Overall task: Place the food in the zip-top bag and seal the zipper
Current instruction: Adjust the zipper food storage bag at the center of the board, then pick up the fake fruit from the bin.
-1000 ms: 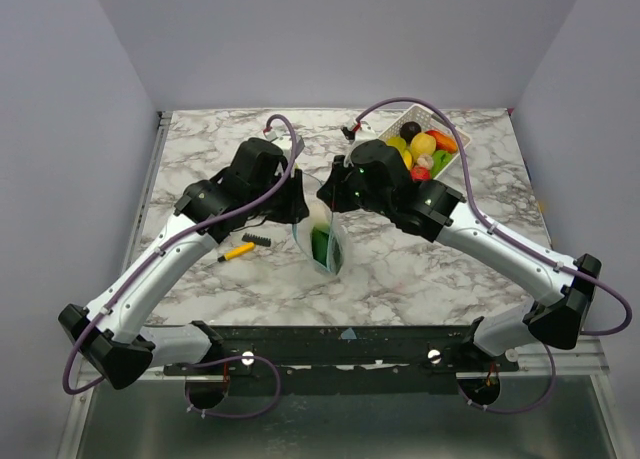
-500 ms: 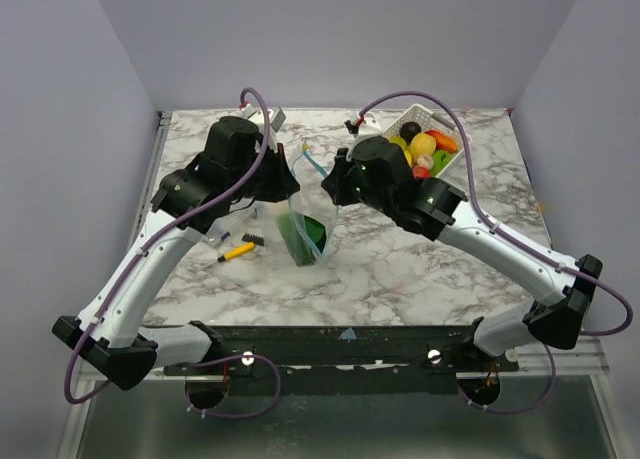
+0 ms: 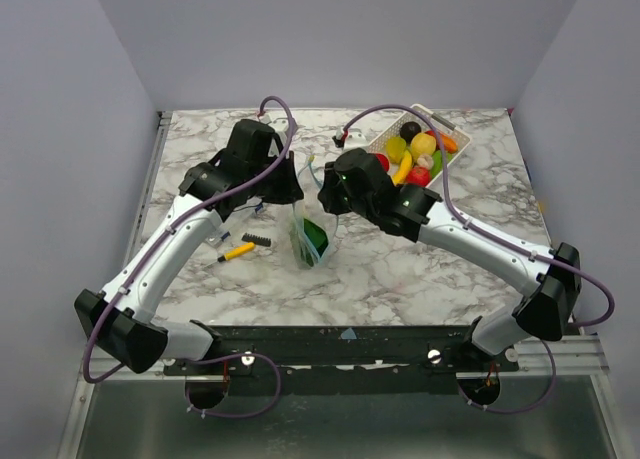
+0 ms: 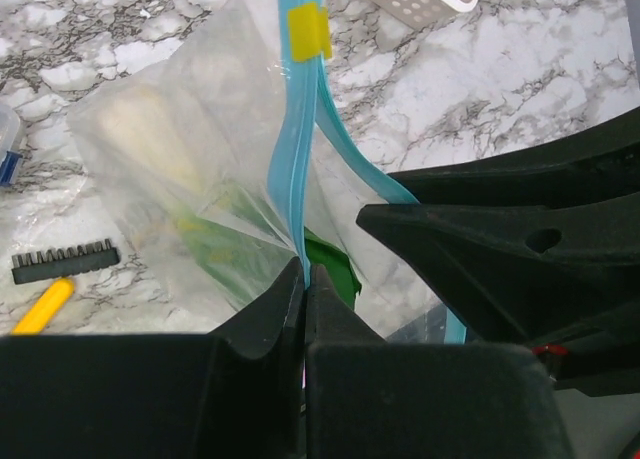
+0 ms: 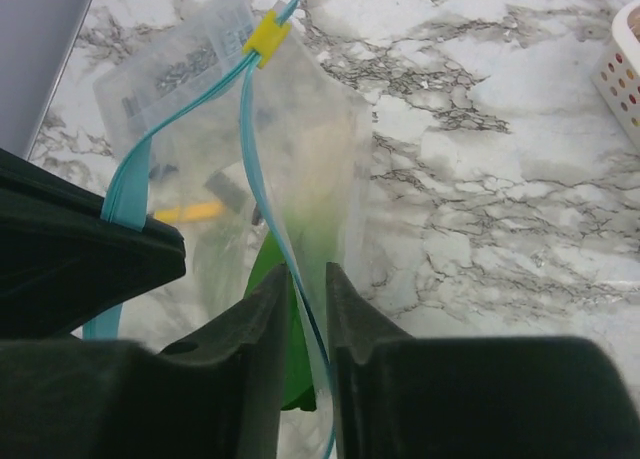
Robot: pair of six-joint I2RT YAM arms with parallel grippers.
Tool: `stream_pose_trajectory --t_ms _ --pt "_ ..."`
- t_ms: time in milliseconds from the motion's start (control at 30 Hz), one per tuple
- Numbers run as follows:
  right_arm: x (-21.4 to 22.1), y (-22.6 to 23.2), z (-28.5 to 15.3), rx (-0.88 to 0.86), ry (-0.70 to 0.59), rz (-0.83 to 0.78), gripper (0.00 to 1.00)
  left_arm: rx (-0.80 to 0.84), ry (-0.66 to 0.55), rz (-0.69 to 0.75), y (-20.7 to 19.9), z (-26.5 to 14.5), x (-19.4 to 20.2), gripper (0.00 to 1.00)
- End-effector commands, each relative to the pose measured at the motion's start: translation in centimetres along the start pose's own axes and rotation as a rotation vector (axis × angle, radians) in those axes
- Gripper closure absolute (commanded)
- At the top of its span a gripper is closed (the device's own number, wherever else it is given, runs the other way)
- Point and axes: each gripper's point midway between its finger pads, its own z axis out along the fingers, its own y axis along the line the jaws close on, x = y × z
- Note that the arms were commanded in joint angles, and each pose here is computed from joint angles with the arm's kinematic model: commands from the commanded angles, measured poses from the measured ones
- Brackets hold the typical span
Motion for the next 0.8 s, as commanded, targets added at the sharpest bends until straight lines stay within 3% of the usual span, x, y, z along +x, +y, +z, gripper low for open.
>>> stream_pose_trajectory --t_ms 0,233,400,600,767 --pt "-1.3 -0.3 -0.8 0.029 -0.016 0.006 0.7 0.067 -0.058 0.035 -1.1 -0.7 -0.8 1.0" --pt "-5.1 -0.8 -3.9 0.066 -0.081 -0.016 0.51 0.029 -0.063 0.044 -0.1 0.2 -0.5 1.0" --pt "-7.9 -3.2 -6.1 0.185 -0.16 -0.02 0.4 0.018 -0.055 0.051 0.5 1.1 0.2 1.0" --pt "-10.4 -10.7 -6.2 0.313 -0.202 0.073 0.36 0.033 -0.059 0.053 0.4 1.0 0.5 1.0" --pt "-10.4 -18.6 -3.6 0.39 -0.166 0.184 0.35 0.038 -0.061 0.051 0.4 1.0 0.8 1.0"
